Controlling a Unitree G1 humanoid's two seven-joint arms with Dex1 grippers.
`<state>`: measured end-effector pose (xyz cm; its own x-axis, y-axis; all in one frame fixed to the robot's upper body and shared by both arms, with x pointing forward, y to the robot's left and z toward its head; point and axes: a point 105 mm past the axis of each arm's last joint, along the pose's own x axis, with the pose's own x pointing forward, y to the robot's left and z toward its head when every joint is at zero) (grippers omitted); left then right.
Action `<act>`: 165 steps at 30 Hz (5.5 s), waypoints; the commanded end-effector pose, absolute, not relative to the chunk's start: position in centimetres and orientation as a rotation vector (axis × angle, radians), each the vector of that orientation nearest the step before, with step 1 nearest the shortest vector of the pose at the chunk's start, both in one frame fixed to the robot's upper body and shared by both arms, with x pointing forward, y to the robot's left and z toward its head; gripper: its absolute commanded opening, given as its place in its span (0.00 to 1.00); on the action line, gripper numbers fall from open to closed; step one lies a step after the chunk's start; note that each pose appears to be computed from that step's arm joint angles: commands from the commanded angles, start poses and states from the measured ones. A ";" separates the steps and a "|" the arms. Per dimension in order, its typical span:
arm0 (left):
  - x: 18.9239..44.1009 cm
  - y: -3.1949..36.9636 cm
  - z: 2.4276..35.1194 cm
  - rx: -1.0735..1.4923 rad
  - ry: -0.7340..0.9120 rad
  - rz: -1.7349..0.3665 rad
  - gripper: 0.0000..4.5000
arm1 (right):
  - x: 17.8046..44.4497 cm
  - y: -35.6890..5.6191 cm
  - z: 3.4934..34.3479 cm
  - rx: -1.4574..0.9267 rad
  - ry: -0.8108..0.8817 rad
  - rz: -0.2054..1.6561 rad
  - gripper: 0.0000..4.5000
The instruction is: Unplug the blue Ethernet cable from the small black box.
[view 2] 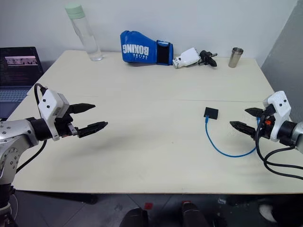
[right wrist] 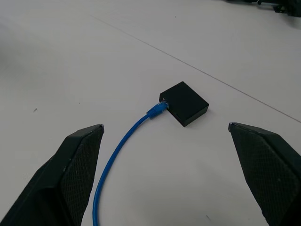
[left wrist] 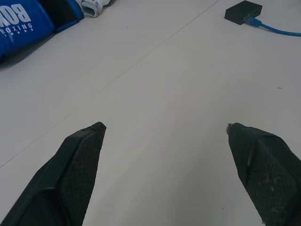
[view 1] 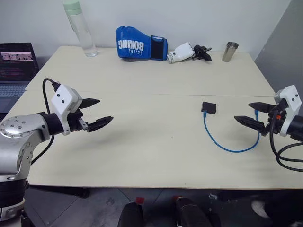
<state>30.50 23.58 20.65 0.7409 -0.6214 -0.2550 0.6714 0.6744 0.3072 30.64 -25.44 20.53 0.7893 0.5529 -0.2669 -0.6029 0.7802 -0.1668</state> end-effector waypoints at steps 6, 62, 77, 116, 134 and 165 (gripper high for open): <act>30.1 23.4 22.2 0.419 0.094 -0.751 0.97 | 30.8 -25.7 22.2 -0.281 0.137 0.607 1.00; 29.7 10.8 21.4 0.466 -0.016 -1.277 1.00 | 39.4 -16.1 10.2 0.038 0.253 0.002 0.88; 30.2 10.9 21.2 0.445 -0.029 -1.253 1.00 | 39.3 -15.0 10.8 -0.006 0.233 0.027 0.06; 32.1 13.7 23.1 -0.059 0.151 -1.199 0.83 | 31.5 -2.8 21.3 -1.216 -0.809 1.009 0.01; 32.2 13.9 22.3 -0.100 0.182 -1.212 0.17 | 31.2 -2.3 22.9 -1.189 -0.882 0.976 0.01; 30.6 13.0 23.4 0.295 0.118 -1.374 0.17 | 29.9 -3.6 22.7 -0.375 0.096 1.351 0.48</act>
<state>31.25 13.26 21.71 0.2121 -0.9412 -0.2632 0.9772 0.2003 0.0710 29.79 -3.81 21.25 0.2166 0.9296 -0.2981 -0.9624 0.1521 -0.2249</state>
